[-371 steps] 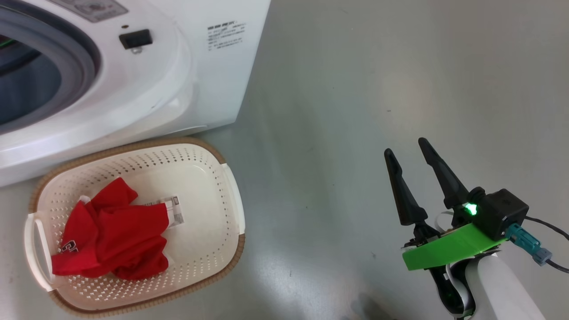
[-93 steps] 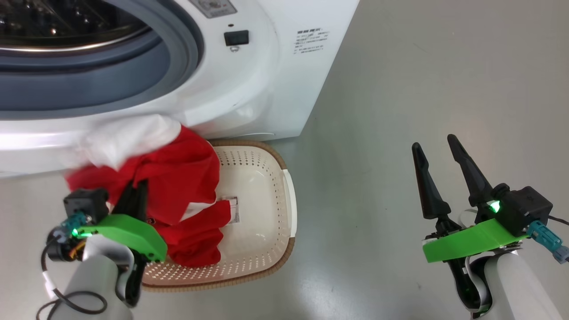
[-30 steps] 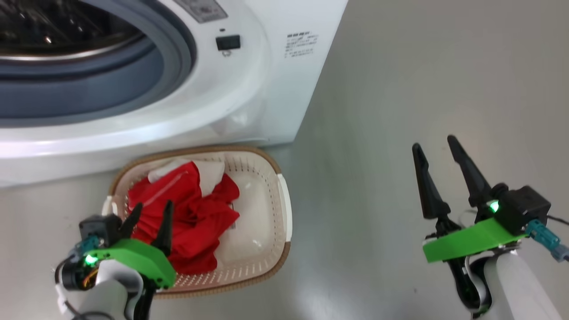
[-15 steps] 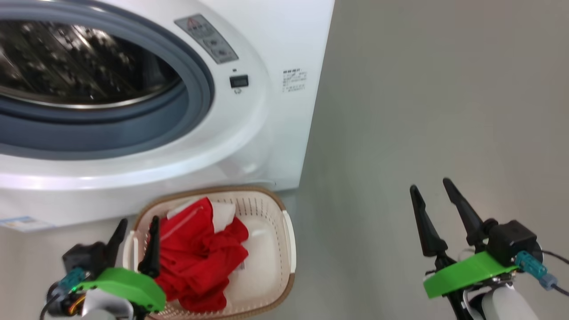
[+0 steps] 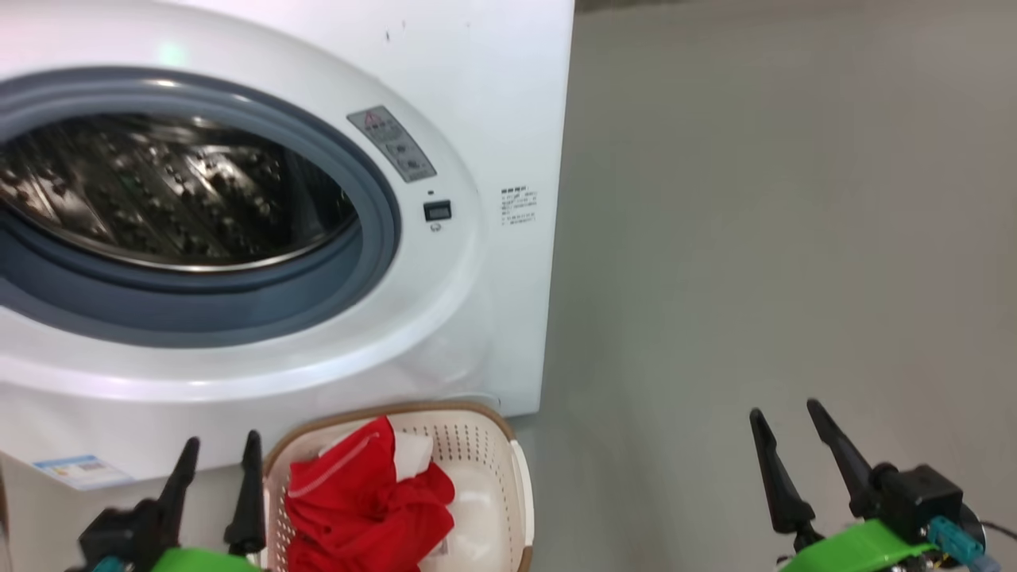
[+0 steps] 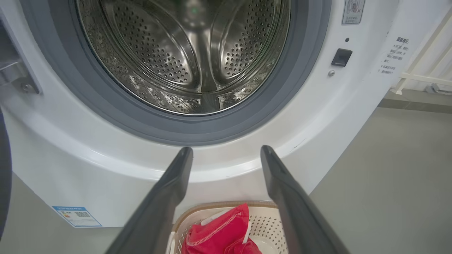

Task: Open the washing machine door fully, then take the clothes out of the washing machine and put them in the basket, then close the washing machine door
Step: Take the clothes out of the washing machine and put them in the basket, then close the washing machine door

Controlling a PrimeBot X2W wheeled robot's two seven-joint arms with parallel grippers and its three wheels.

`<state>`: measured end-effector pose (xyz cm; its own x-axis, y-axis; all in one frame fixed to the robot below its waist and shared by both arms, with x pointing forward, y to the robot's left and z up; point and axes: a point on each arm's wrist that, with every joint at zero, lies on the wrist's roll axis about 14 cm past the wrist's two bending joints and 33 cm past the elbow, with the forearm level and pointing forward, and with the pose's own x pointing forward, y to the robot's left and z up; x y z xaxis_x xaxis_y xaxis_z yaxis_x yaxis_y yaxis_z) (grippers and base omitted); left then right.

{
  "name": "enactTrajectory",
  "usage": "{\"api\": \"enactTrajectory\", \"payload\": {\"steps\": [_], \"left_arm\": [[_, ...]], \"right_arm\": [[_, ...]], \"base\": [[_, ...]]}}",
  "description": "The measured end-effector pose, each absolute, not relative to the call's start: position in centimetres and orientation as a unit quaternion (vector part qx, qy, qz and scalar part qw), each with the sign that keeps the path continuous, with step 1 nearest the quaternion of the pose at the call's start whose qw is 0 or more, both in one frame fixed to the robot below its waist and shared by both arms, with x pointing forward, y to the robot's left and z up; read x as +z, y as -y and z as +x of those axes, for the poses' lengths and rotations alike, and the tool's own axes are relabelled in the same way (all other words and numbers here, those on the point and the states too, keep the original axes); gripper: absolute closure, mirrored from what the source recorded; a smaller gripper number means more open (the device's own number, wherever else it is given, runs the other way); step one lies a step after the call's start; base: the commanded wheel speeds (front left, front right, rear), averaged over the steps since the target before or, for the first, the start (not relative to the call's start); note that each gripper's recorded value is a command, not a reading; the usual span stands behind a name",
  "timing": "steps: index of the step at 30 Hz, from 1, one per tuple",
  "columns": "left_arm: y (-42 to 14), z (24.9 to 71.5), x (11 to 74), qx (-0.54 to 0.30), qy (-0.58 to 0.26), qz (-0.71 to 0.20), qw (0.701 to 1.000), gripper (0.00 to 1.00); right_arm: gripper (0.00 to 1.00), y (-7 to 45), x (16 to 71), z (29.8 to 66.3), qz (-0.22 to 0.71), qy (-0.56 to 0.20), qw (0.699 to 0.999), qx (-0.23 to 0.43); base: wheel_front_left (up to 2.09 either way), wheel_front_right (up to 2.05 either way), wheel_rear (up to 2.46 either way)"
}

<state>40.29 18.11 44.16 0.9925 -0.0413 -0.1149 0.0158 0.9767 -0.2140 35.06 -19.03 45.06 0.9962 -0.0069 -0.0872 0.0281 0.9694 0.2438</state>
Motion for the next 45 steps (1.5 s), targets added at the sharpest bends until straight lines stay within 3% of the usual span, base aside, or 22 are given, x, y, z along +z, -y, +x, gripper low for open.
{"api": "enactTrajectory", "payload": {"steps": [17, 45], "left_arm": [[-20.7, 34.5, 46.6, 0.019, -0.017, -0.087, 0.996, 0.0], [-20.5, 34.4, 47.0, 0.018, -0.012, -0.089, 0.996, 0.0]], "right_arm": [[0.0, 19.8, 45.2, 31.9, 0.126, -0.038, 0.991, -0.022], [0.0, 19.7, 45.3, 32.1, 0.125, -0.038, 0.991, -0.02]], "base": [[0.0, 0.0, 0.0], [-0.07, 0.07, 0.0]]}}
